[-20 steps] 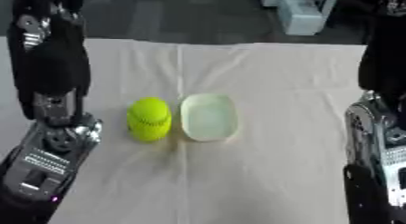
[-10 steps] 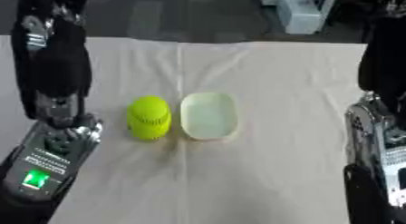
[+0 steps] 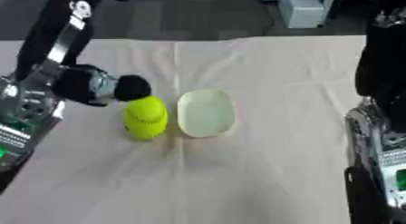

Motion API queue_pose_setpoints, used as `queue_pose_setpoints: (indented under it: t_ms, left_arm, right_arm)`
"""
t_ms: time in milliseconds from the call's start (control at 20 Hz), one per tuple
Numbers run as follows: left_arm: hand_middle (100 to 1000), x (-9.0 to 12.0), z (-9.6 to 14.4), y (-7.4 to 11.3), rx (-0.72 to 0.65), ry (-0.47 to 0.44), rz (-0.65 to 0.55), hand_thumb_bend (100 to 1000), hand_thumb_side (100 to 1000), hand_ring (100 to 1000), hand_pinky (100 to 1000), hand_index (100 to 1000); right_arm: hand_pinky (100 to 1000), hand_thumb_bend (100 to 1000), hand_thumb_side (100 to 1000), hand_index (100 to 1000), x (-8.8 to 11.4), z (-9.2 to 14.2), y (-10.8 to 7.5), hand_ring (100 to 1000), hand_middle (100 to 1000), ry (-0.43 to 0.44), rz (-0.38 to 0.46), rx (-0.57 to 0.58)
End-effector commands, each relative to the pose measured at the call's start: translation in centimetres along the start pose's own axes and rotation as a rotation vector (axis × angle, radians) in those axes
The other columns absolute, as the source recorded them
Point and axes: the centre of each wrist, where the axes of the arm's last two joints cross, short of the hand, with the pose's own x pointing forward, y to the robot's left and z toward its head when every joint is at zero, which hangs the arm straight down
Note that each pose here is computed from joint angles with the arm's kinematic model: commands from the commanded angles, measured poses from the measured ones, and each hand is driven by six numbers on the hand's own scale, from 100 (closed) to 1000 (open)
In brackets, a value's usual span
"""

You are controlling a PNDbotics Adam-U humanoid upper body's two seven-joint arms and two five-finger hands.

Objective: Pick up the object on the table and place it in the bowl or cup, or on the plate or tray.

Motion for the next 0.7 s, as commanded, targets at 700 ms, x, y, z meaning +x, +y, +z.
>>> queue_pose_setpoints:
  t_ms: [700]
  left_arm:
    - [1000,-1.00,0.68,2.54,-0.424,0.157,-0.276,897,1000,906,709,941]
  right_arm:
    - [782,100,867,926,-0.15,0.47,-0.32,850,910,0.033,0.013,0.056]
